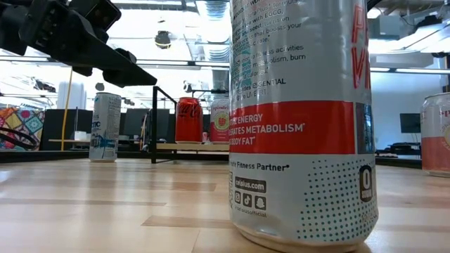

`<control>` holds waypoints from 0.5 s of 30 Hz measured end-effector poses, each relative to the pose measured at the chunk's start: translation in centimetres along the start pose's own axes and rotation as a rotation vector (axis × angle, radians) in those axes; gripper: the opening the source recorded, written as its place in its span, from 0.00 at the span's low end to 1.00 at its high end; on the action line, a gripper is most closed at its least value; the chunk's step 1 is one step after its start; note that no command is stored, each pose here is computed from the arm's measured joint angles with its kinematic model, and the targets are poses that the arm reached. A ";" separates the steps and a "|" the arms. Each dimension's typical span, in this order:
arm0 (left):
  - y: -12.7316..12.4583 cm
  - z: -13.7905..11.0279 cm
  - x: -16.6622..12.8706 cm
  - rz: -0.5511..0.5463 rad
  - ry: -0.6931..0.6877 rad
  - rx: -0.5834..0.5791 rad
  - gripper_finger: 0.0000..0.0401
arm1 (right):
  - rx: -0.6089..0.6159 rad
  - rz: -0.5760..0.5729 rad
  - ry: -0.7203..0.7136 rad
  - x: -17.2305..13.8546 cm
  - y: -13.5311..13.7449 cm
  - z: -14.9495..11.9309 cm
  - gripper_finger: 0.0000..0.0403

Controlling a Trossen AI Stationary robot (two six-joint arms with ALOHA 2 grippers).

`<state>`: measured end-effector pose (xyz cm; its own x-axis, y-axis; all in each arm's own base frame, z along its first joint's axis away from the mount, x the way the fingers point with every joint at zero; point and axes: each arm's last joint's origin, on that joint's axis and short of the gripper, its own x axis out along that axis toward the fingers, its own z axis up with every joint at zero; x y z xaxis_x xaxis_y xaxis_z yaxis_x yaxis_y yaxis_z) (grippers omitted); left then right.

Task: Place canned beverage on shelf
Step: Put the right white pink soda can on the shelf and align with other white pink soda can

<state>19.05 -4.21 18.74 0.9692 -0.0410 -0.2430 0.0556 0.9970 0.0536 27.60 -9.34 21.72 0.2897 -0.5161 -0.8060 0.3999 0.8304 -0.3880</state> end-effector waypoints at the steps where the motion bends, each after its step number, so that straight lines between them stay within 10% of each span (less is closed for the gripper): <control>1: 0.0 0.0 0.0 0.000 0.000 0.000 0.94 | -0.003 0.001 -0.006 -0.1 0.2 0.0 0.05; 15: 0.0 -0.2 0.0 -0.001 0.020 -0.009 0.94 | 0.052 -0.042 -0.078 0.3 -0.9 0.9 0.05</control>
<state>19.01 -4.21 18.57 0.9642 -0.0404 -0.2620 0.0539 0.9976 0.0445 28.06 -10.43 22.22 0.3376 -0.5668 -0.7515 0.4568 0.7967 -0.3957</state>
